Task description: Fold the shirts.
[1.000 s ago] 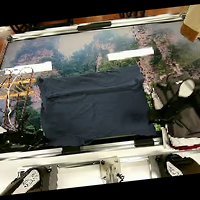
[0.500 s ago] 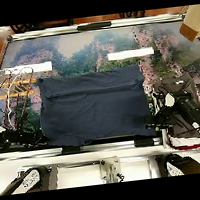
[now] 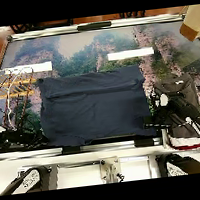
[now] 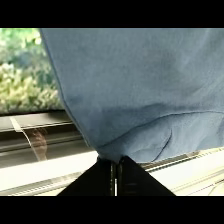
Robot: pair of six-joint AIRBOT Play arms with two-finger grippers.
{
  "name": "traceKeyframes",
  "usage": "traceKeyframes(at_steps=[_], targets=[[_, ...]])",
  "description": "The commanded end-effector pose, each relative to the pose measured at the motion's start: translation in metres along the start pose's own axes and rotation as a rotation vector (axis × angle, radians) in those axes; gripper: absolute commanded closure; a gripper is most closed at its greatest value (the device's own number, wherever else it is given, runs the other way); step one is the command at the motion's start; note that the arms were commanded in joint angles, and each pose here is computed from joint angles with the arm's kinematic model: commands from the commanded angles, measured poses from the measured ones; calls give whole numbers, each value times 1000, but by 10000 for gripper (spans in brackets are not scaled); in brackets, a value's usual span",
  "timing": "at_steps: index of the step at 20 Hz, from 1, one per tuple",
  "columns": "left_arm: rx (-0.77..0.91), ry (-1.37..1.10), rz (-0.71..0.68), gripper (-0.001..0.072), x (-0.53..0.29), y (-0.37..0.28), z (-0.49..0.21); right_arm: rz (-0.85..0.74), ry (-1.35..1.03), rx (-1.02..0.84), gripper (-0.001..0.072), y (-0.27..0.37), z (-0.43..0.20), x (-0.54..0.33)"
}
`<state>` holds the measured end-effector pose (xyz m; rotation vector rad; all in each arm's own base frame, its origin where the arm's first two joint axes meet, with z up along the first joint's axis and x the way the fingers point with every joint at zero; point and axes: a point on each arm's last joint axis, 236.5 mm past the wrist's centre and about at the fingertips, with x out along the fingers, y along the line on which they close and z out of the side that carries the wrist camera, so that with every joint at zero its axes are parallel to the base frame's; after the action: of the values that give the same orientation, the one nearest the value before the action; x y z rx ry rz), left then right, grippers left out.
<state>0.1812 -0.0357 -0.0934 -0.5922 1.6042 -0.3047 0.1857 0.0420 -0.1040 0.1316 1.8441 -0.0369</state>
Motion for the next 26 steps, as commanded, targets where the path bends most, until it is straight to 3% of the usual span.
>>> traceKeyframes(at_steps=[1,8,9,11,12,19,26], targets=[[1,2,-1,677,0,0,-1,-2,-4,-1,53,0,2,2],[1,2,-1,677,0,0,0,38,48,19,78,7,-15,17],[1,1,0,677,0,0,0,38,44,18,148,7,-14,17],[1,1,0,677,0,0,0,39,31,18,501,7,-11,17],[3,-1,0,677,-1,0,0,40,27,14,620,8,-9,17],[163,-124,40,678,-67,-22,52,44,-221,-126,635,21,58,-63],[201,-457,12,680,-144,-69,141,-33,-553,-150,636,20,151,-158]])
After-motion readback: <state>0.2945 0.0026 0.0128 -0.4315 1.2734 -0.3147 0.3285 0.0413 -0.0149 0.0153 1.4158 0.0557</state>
